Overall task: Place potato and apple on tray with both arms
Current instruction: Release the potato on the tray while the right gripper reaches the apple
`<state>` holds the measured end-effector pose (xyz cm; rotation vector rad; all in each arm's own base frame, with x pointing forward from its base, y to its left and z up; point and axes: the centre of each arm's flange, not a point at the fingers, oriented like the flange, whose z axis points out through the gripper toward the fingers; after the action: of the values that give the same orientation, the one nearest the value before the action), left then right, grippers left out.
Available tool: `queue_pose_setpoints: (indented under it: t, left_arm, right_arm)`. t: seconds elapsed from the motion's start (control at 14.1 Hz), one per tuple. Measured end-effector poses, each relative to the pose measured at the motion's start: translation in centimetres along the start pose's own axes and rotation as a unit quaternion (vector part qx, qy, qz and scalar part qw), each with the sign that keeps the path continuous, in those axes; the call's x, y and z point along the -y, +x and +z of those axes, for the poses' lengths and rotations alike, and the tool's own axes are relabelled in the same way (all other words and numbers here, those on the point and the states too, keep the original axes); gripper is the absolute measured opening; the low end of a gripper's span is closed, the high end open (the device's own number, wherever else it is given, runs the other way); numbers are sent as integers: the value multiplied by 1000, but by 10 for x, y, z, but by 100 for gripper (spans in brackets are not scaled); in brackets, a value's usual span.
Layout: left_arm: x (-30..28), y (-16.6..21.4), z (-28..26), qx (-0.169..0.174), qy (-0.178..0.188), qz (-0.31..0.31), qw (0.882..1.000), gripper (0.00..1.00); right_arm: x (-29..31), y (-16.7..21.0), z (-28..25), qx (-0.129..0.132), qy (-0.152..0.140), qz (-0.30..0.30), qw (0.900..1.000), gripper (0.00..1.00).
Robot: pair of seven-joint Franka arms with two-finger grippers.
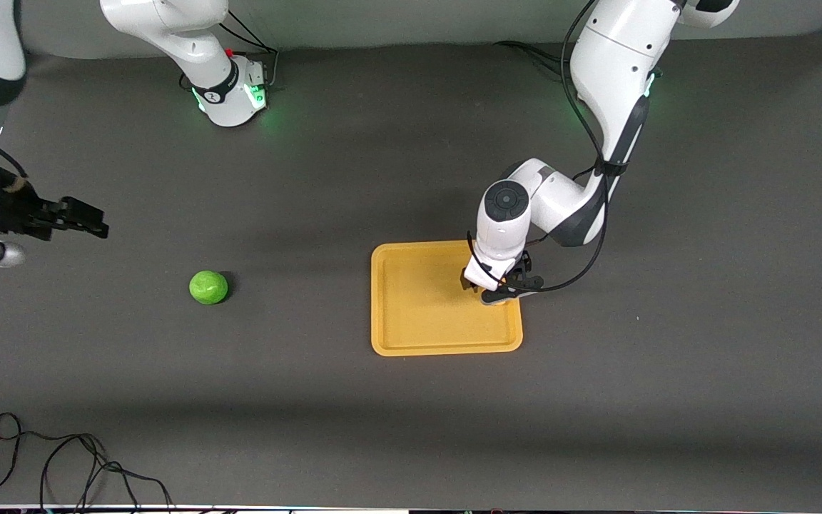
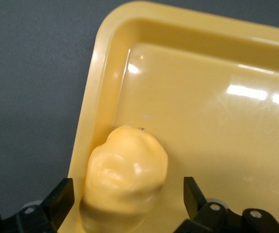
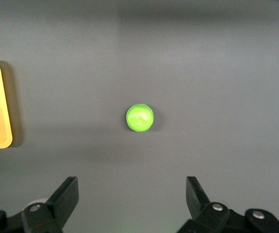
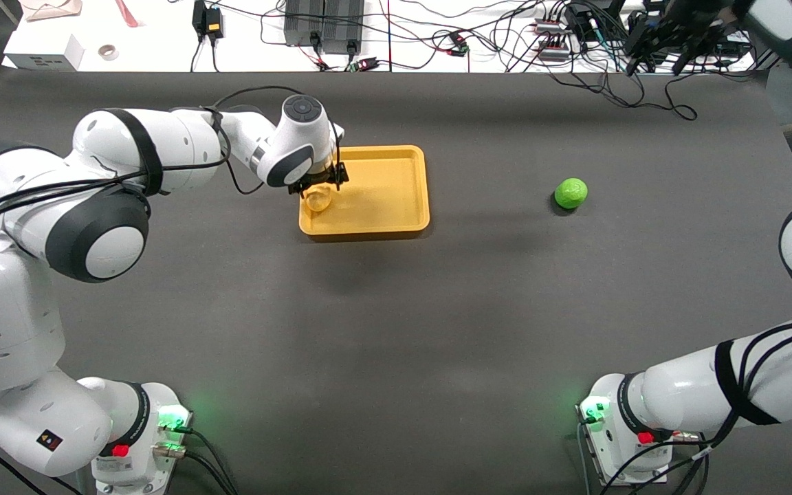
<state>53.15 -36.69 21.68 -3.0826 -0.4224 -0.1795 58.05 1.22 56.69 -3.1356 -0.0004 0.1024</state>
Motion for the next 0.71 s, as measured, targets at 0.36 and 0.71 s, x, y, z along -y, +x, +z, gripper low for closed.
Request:
queue_pose_setpoints:
  t: [0.36, 0.71]
  left_arm:
    - [24, 57, -75, -6, 23, 8, 1000, 100]
    - [117, 121, -172, 45, 12, 64, 997, 100]
  right_arm:
    - [-1, 4, 99, -21, 0, 0, 1000, 98]
    - [-3, -19, 207, -54, -1, -12, 998, 98]
